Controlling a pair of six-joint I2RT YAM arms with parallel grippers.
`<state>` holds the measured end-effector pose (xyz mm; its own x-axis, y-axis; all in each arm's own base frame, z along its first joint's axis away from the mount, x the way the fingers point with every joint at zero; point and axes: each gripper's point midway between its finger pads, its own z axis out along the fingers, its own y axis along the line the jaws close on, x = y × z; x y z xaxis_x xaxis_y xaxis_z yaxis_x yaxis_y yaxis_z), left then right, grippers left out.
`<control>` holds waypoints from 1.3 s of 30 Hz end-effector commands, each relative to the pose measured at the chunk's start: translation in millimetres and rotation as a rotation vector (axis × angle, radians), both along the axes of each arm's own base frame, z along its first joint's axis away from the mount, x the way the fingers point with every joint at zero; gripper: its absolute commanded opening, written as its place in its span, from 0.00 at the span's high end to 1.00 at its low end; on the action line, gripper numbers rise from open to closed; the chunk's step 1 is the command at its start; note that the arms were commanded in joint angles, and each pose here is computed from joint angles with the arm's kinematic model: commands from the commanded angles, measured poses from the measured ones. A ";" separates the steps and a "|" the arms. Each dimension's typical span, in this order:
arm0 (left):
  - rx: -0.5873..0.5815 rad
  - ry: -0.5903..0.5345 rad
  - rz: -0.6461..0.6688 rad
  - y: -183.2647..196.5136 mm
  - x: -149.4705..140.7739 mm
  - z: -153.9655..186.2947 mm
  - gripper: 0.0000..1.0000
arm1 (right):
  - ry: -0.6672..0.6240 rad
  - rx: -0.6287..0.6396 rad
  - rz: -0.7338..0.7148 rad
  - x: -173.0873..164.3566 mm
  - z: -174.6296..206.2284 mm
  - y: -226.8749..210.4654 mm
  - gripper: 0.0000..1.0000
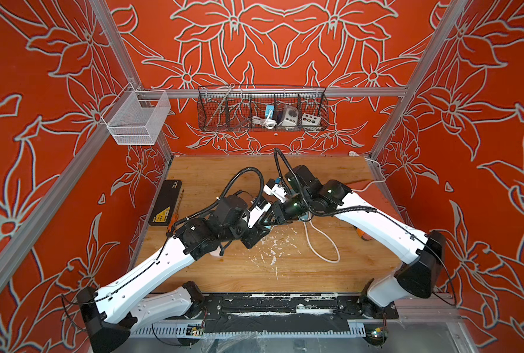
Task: Charge the bluetooth headset
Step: Adjust the charging cable at the plug.
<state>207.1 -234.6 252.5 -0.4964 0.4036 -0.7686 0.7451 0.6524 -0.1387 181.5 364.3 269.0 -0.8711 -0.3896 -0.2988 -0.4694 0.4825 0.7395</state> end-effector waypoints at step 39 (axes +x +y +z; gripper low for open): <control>-0.418 -0.225 0.142 -45.9 34.0 37.0 0.15 | -0.282 0.341 -0.214 3.9 160.4 -83.7 0.88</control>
